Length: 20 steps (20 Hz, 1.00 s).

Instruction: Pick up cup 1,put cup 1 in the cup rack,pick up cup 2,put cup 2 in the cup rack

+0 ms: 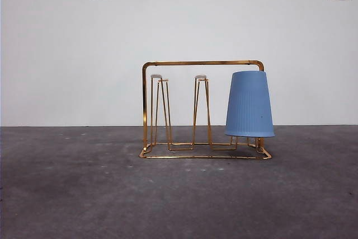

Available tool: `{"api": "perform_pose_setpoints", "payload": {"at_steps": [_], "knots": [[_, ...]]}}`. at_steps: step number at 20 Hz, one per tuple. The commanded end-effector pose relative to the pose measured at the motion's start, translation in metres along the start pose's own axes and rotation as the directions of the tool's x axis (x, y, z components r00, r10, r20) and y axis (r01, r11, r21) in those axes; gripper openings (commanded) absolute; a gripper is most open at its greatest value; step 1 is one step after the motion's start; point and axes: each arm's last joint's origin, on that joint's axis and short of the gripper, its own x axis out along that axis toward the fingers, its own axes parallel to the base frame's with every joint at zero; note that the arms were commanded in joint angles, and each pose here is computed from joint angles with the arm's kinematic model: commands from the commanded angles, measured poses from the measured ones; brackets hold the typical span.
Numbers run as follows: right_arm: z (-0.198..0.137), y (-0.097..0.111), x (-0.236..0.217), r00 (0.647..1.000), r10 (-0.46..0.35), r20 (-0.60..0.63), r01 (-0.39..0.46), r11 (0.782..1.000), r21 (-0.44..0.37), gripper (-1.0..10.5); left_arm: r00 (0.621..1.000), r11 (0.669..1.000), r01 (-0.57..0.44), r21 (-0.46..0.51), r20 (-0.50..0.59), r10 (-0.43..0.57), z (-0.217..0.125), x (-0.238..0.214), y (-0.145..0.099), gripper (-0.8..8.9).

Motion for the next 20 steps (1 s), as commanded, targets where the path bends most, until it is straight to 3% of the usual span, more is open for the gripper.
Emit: {"api": "perform_pose_setpoints", "payload": {"at_steps": [1,13,20], "knots": [[0.002,0.001,0.004,0.999,-0.011,0.032,0.011,1.000,-0.010,-0.2,1.000,0.998,0.029,-0.050,-0.008,-0.029,-0.008,0.007,0.006,4.72],[-0.008,0.014,0.041,0.999,0.007,-0.046,-0.011,0.997,-0.071,-0.2,0.991,0.993,0.105,-0.048,0.083,-0.101,-0.007,0.013,0.005,4.72],[-0.016,0.020,0.051,0.992,0.067,-0.110,-0.076,0.993,-0.088,-0.2,0.989,0.993,0.108,-0.039,0.101,-0.104,-0.004,0.010,0.005,4.72]]}}
